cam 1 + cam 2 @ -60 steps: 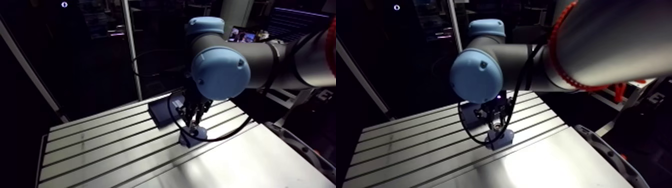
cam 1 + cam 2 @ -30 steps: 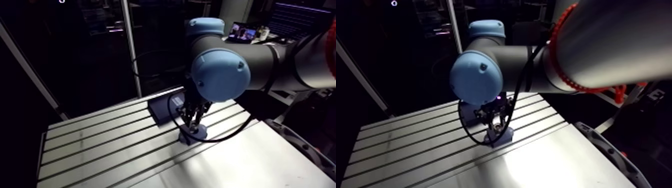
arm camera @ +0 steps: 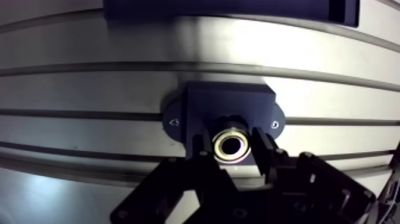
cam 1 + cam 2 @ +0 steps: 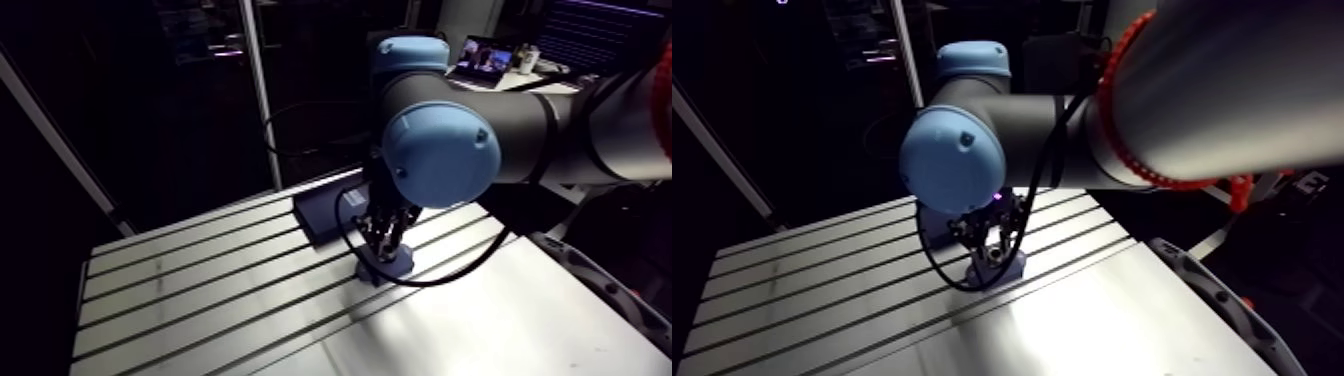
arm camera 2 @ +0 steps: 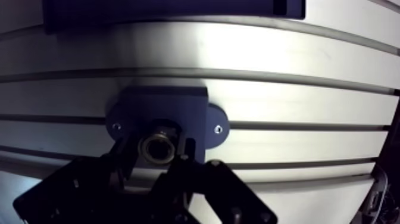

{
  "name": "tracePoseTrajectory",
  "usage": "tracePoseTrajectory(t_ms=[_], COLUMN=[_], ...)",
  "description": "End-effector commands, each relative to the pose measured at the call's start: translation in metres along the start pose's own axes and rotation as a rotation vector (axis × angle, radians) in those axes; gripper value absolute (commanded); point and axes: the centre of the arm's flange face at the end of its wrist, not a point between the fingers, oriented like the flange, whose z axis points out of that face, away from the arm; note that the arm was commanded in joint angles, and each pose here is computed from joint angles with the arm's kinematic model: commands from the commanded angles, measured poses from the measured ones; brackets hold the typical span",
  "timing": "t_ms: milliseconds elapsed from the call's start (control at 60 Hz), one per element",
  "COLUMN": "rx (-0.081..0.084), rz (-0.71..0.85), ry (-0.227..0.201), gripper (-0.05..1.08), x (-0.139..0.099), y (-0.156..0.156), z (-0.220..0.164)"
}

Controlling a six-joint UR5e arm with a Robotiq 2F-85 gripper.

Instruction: Pick up the bearing and press it into the housing until flush.

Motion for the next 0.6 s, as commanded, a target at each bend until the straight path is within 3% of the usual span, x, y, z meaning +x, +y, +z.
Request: tracePoseTrajectory(t_ms=[17,600], rx=[-0.001,-0.002], rz=[0.001,0.000], ry=[0.002,0.003], gripper=[0.60,0.60], x=[0.0000,0.0022], y=[0.0001,0.0012], z=[0.0009,0.0049])
